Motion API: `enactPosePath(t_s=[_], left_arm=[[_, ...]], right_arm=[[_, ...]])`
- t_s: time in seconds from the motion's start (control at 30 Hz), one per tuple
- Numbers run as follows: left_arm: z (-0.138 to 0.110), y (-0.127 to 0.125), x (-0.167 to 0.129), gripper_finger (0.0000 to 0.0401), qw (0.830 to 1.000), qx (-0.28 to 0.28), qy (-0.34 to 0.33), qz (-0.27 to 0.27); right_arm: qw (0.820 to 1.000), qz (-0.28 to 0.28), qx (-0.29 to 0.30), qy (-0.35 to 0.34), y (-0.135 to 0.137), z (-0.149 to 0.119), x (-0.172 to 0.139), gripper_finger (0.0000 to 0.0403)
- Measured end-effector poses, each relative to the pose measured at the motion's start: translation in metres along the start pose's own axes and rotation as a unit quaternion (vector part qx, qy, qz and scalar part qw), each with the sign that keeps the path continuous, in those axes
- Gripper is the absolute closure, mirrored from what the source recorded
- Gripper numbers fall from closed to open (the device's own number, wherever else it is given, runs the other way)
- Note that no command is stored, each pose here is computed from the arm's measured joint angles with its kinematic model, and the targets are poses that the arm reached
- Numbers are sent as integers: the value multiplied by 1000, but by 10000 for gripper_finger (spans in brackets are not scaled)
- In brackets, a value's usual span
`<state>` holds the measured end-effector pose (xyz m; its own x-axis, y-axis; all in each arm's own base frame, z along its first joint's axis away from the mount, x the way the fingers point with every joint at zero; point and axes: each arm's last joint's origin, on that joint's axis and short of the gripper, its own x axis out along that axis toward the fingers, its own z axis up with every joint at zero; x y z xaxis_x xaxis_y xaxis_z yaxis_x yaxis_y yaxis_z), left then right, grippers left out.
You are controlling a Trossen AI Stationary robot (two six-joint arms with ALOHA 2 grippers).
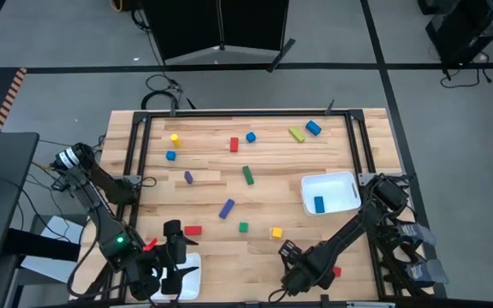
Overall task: Sort blocks by size
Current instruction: Put the green rectangular block into the top white bin
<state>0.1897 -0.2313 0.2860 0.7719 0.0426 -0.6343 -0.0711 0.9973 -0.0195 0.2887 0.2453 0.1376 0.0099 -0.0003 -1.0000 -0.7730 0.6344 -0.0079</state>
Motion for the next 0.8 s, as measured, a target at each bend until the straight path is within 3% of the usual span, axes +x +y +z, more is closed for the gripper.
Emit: enactPosePath(t_s=[0.2, 0.43, 0.63, 0.8], left_arm=[[2, 2, 2, 92, 1000, 5, -1, 7], [10, 12, 12, 92, 999, 20, 1, 28], [20, 35, 27, 92, 996, 58, 31, 65], [34, 65, 41, 92, 989, 85, 61, 101]], right_arm=[[1000, 5, 26, -4, -1, 0, -1, 289], [997, -4, 76, -12, -2, -1, -13, 289], [982, -67, 146, -102, -6, -16, -80, 289], [942, -142, 256, -165, -14, -52, -139, 289]])
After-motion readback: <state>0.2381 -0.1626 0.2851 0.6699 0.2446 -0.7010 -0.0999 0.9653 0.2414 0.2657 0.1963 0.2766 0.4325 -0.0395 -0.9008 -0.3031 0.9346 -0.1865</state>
